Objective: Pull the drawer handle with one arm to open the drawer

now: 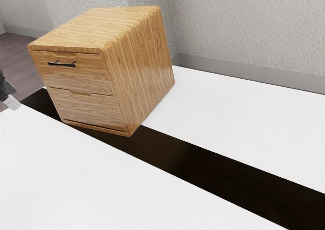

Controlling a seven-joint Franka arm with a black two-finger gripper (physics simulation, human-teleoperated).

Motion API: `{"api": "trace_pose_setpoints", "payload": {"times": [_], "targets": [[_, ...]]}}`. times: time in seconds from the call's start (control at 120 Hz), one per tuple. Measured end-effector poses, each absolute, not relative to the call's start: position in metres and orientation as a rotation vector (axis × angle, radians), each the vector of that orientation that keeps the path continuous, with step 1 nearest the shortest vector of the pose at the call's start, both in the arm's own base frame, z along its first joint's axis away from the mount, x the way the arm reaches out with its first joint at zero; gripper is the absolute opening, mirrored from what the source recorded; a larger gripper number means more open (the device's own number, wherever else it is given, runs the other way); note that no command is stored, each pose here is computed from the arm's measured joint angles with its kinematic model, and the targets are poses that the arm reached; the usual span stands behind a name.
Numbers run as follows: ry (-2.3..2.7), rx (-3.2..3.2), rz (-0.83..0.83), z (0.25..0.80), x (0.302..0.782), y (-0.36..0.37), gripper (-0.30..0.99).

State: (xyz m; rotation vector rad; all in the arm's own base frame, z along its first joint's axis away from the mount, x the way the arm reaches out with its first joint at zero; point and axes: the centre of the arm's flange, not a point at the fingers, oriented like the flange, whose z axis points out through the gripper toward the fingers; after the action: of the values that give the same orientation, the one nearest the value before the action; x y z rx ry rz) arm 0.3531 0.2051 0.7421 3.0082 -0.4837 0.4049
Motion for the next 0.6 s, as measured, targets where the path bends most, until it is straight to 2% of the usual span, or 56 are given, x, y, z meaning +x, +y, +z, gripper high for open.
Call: {"api": "trace_pose_setpoints", "payload": {"times": [0.108,0.333,0.6], "targets": [[-0.672,2.987,0.515,0.717,0.370,0.235,0.69],[-0.861,3.155,0.610,0.687,0.399,0.262,0.69],[-0.985,3.254,0.653,0.690,0.429,0.276,0.69]]}}
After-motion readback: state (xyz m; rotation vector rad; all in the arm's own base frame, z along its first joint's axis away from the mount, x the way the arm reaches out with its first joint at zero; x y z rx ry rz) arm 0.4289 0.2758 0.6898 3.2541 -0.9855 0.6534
